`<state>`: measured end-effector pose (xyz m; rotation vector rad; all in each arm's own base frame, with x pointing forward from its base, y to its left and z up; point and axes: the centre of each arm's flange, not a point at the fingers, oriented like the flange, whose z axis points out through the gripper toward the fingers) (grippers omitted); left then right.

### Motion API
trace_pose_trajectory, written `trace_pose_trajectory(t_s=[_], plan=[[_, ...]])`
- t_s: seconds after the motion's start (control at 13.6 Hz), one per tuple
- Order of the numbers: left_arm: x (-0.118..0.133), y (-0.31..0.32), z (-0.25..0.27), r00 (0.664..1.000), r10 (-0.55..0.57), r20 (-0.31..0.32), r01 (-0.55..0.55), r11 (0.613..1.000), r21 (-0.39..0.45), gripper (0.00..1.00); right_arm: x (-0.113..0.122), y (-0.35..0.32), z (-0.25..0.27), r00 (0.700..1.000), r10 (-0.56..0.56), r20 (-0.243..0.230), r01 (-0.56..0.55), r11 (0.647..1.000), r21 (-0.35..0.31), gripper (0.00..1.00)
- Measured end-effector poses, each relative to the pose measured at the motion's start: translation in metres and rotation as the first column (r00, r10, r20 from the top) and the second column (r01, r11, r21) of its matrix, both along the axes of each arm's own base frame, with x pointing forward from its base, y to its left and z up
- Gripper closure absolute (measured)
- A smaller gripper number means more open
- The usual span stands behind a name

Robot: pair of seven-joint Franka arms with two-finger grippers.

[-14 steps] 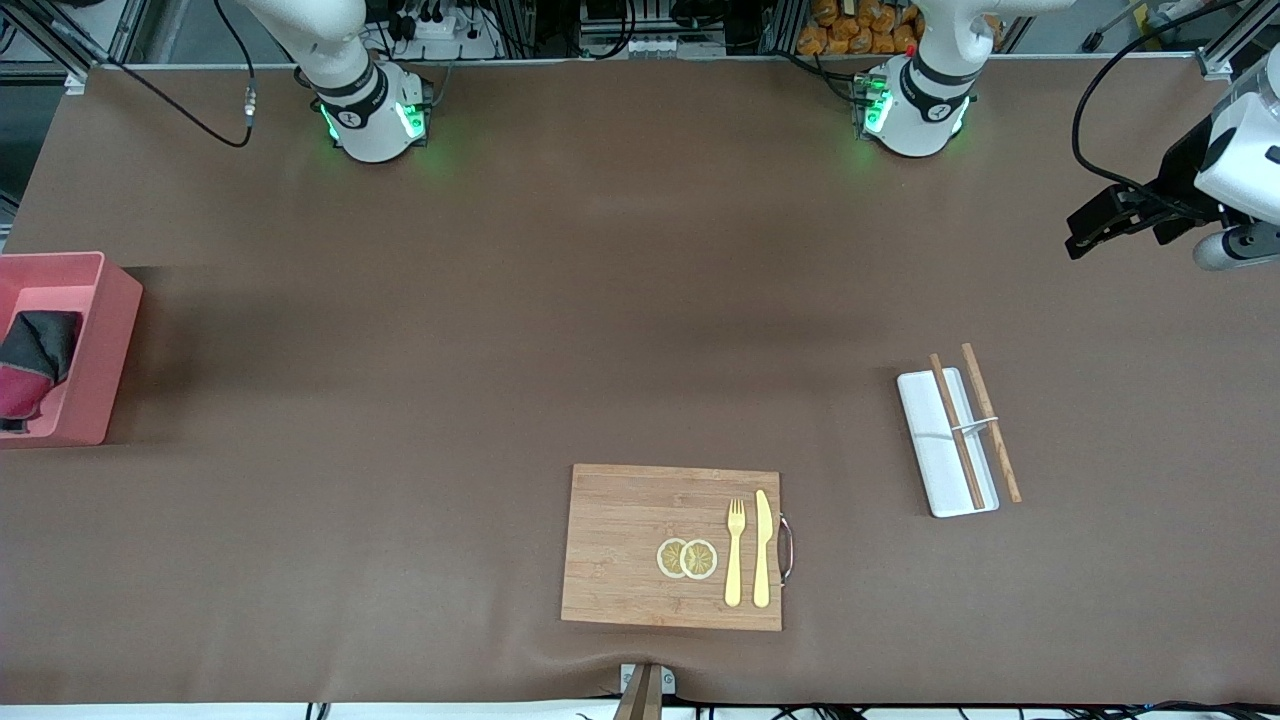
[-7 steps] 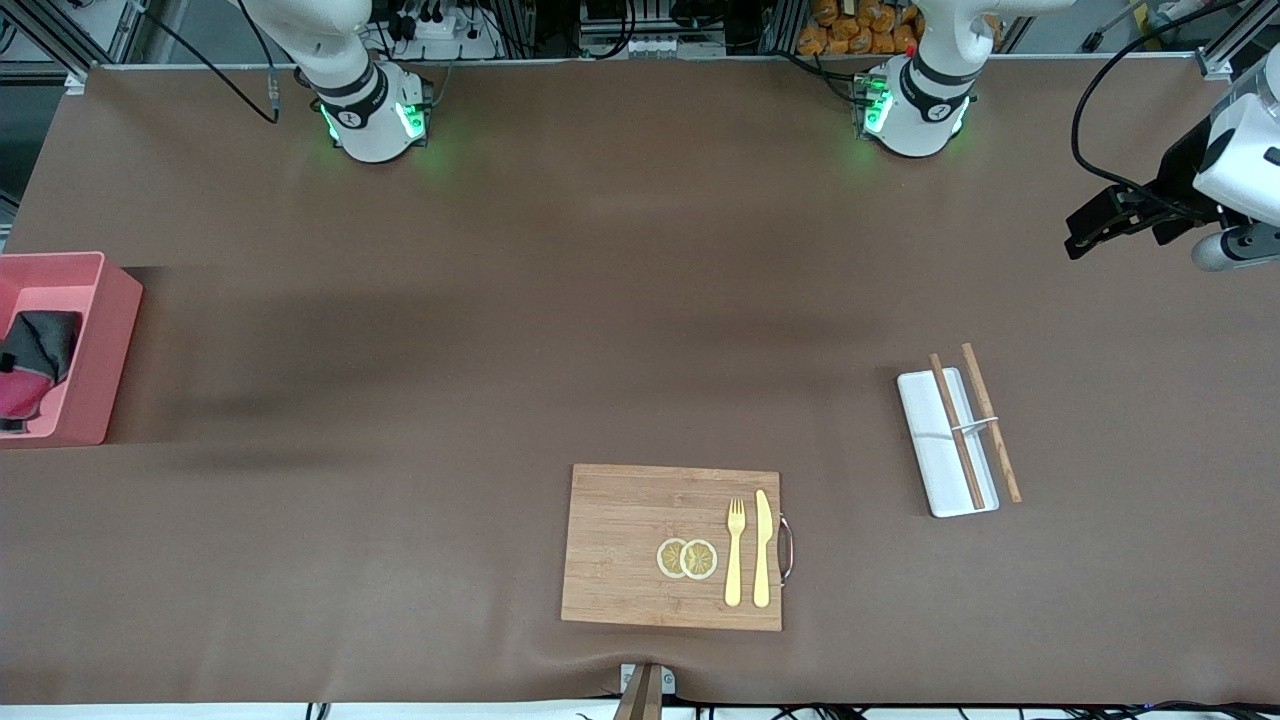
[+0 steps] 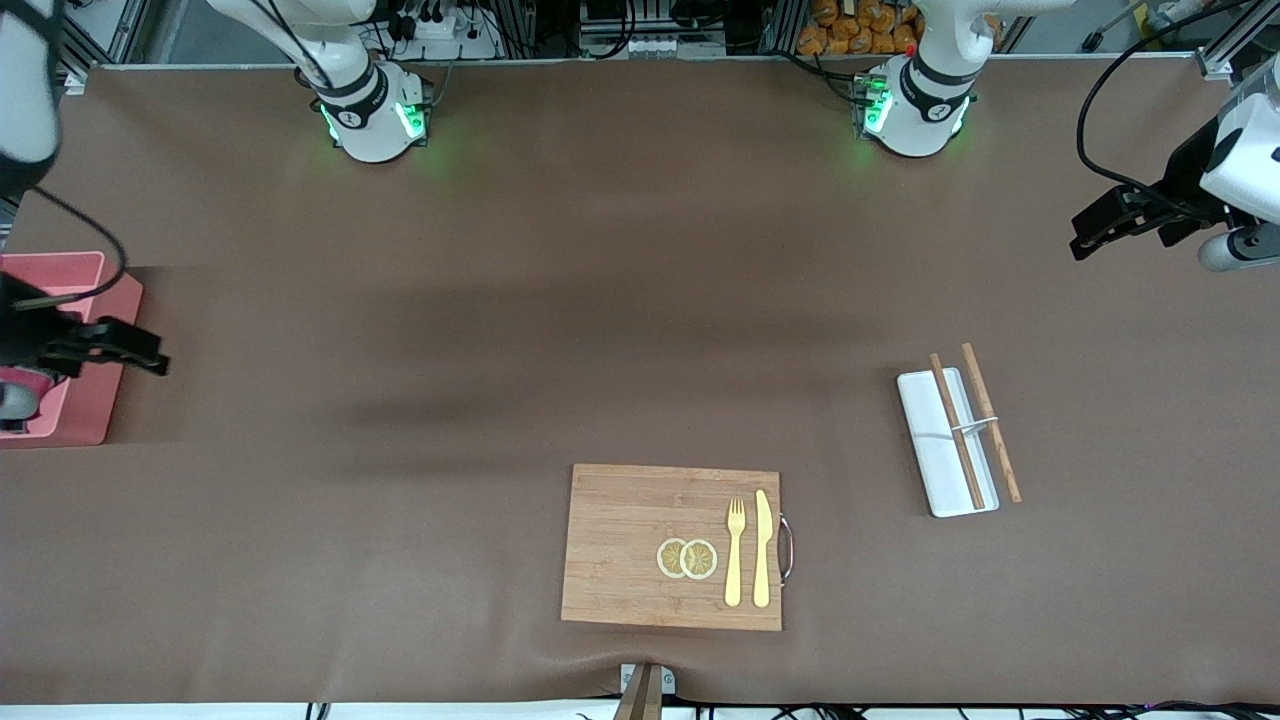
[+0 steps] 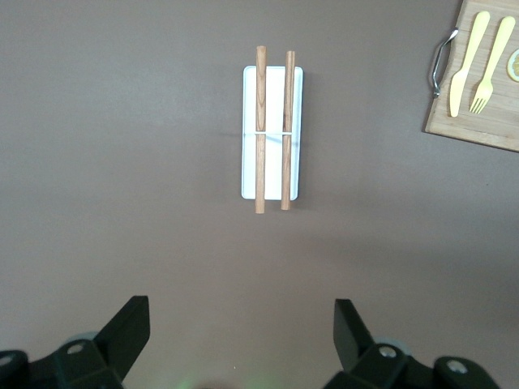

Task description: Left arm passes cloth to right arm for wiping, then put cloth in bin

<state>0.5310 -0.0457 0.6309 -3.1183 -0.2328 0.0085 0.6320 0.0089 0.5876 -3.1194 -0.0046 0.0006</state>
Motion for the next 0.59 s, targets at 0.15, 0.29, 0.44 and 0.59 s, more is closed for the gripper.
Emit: trace_pose_trajectory(t_s=[0.15,0.29,0.44,0.59], plan=[[0.0,0.0,0.0,1.0,-0.001,0.0,0.001,1.0,0.0,0.0,-0.009,0.03,0.008,1.0,-0.025,-0.001,0.025,1.0,0.011,0.0],[0.0,0.0,0.0,1.0,-0.001,0.0,0.001,1.0,0.0,0.0,-0.021,0.041,0.021,0.999,-0.034,0.007,0.034,0.999,0.009,0.0],[0.0,-0.001,0.0,1.0,-0.003,0.001,0.003,1.0,0.0,0.0,-0.035,0.03,0.033,0.999,-0.05,0.014,0.05,0.999,0.001,0.0],[0.0,-0.002,0.0,1.0,-0.005,0.001,0.005,1.0,0.0,0.0,-0.051,0.011,0.042,0.997,-0.069,0.032,0.069,0.998,-0.001,0.0]])
